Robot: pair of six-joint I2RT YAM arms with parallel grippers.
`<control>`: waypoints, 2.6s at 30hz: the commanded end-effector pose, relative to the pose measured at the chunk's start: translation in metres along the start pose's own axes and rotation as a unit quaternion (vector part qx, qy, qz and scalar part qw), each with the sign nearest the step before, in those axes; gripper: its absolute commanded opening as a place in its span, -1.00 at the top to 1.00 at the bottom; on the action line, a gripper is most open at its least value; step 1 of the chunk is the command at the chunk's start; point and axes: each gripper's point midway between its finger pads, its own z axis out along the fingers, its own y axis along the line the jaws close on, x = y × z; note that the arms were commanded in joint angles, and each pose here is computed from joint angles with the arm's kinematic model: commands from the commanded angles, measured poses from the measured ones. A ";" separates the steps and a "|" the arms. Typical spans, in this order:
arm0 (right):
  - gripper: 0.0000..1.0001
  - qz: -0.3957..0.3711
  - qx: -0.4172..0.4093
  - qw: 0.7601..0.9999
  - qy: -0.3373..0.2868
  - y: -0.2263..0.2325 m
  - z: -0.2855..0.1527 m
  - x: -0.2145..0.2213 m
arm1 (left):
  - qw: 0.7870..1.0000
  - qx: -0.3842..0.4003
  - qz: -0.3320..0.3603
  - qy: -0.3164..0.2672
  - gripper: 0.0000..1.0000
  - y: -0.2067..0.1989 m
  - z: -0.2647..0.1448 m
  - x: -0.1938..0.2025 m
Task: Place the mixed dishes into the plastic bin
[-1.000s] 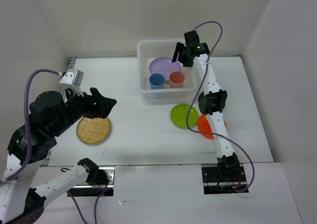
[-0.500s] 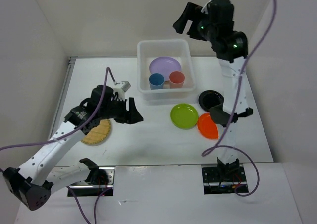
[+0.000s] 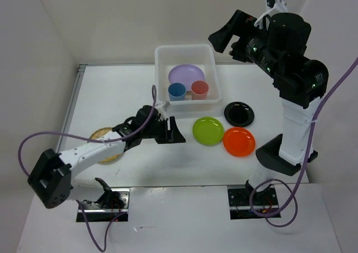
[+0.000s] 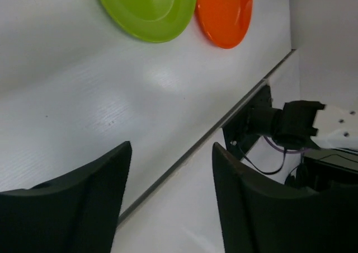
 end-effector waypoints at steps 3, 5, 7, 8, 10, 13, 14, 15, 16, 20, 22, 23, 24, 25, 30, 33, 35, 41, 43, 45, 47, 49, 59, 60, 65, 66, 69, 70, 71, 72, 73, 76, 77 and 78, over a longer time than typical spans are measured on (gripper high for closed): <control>-0.89 0.014 0.052 0.999 -0.004 -0.026 -0.054 0.001 | 0.999 0.013 -0.016 -0.024 -0.48 -0.013 0.046 -0.018; -0.89 0.010 0.077 0.997 0.024 -0.040 -0.054 0.020 | 1.000 0.000 -0.020 -0.011 -0.54 -0.008 0.064 -0.008; -0.89 0.012 0.073 0.997 0.018 -0.045 -0.074 0.023 | 0.999 -0.009 -0.030 -0.013 -0.56 -0.001 0.080 -0.007; -0.89 0.007 0.081 0.996 0.039 -0.055 -0.055 0.047 | 0.999 -0.004 -0.030 -0.020 -0.56 -0.005 0.086 -0.010; -0.89 0.015 0.042 0.999 0.026 -0.051 -0.076 0.052 | 0.998 -0.023 -0.045 -0.023 -0.56 0.006 0.102 -0.007; -0.89 0.024 0.036 0.998 0.053 -0.061 -0.064 0.087 | 0.997 -0.030 -0.071 -0.028 -0.42 0.014 0.124 -0.003; -0.89 0.029 0.034 0.997 0.057 -0.061 -0.065 0.090 | 0.996 -0.032 -0.077 -0.031 -0.38 0.014 0.129 -0.001; -0.89 0.030 0.032 0.998 0.054 -0.061 -0.067 0.090 | 0.995 -0.030 -0.083 -0.041 -0.31 0.015 0.133 -0.004; -0.89 0.028 0.037 0.997 0.062 -0.064 -0.064 0.096 | 0.994 -0.036 -0.096 -0.042 -0.28 0.018 0.138 -0.001; -0.89 0.029 0.031 0.997 0.062 -0.064 -0.068 0.098 | 0.990 -0.055 -0.118 -0.062 -0.26 0.025 0.153 -0.006; -0.89 0.024 0.033 0.997 0.065 -0.066 -0.067 0.101 | 0.989 -0.064 -0.126 -0.052 -0.26 0.031 0.161 0.003; -0.89 0.025 0.030 0.997 0.062 -0.065 -0.070 0.099 | 0.986 -0.062 -0.141 -0.060 -0.26 0.029 0.162 0.000; -0.89 0.025 0.030 0.997 0.062 -0.065 -0.070 0.099 | 0.984 -0.073 -0.150 -0.064 -0.26 0.038 0.164 0.003; -0.89 0.019 0.030 0.997 0.062 -0.066 -0.070 0.099 | 0.982 -0.077 -0.158 -0.067 -0.26 0.043 0.166 0.005; -0.89 0.014 0.032 0.997 0.066 -0.068 -0.069 0.102 | 0.972 -0.084 -0.197 -0.100 -0.26 0.050 0.171 0.001; -0.89 0.010 0.032 0.997 0.066 -0.069 -0.069 0.102 | 0.967 -0.091 -0.207 -0.114 -0.22 0.054 0.173 -0.002; -0.89 0.010 0.029 0.998 0.062 -0.067 -0.070 0.099 | 0.966 -0.097 -0.210 -0.113 -0.14 0.058 0.179 0.002; -0.89 0.006 0.029 0.998 0.062 -0.067 -0.072 0.098 | 0.959 -0.114 -0.227 -0.124 0.32 0.067 0.187 0.011; -0.89 0.002 0.033 0.998 0.060 -0.070 -0.072 0.096 | 0.957 -0.120 -0.232 -0.126 0.47 0.073 0.188 0.013; -0.89 0.003 0.030 0.998 0.056 -0.068 -0.073 0.093 | 0.956 -0.124 -0.235 -0.126 0.58 0.074 0.190 0.018; -0.89 0.003 0.034 0.998 0.054 -0.070 -0.073 0.092 | 0.955 -0.130 -0.234 -0.129 0.66 0.079 0.189 0.019; -0.89 0.003 0.037 0.998 0.058 -0.071 -0.069 0.094 | 0.954 -0.133 -0.233 -0.134 0.83 0.081 0.186 0.019; -0.89 0.003 0.037 0.998 0.058 -0.071 -0.069 0.094 | 0.952 -0.133 -0.228 -0.155 1.00 0.070 0.149 0.013; -0.89 0.003 0.037 0.998 0.058 -0.071 -0.069 0.094 | 0.954 -0.121 -0.226 -0.157 1.00 0.058 0.144 0.010; -0.89 -0.003 0.041 0.997 0.066 -0.075 -0.067 0.100 | 0.964 -0.119 -0.185 -0.151 1.00 0.043 0.118 0.009; -0.89 -0.003 0.041 0.997 0.066 -0.075 -0.067 0.100 | 0.965 -0.104 -0.177 -0.164 1.00 0.028 0.107 0.001; -0.89 -0.003 0.041 0.997 0.066 -0.075 -0.065 0.101 | 0.968 -0.097 -0.155 -0.173 1.00 0.015 0.085 -0.009; -0.89 -0.003 0.041 0.997 0.066 -0.075 -0.061 0.101 | 0.969 -0.101 -0.150 -0.171 1.00 0.014 0.080 -0.008; -0.89 -0.003 0.037 0.997 0.068 -0.073 -0.061 0.102 | 0.970 -0.091 -0.142 -0.176 1.00 0.006 0.071 -0.013; -0.89 -0.003 0.037 0.997 0.068 -0.073 -0.061 0.102 | 0.970 -0.095 -0.142 -0.173 1.00 0.007 0.066 -0.012; -0.89 -0.003 0.037 0.997 0.068 -0.073 -0.061 0.102 | 0.970 -0.084 -0.137 -0.180 1.00 -0.002 0.056 -0.017; -0.89 -0.003 0.037 0.997 0.068 -0.073 -0.061 0.102 | 0.966 -0.077 -0.134 -0.206 1.00 -0.013 0.027 -0.030; -0.89 -0.003 0.037 0.997 0.068 -0.073 -0.061 0.102 | 0.965 -0.078 -0.129 -0.215 1.00 -0.014 0.019 -0.033; -0.89 -0.003 0.037 0.997 0.068 -0.073 -0.061 0.102 | 0.961 -0.087 -0.125 -0.230 1.00 -0.015 0.009 -0.040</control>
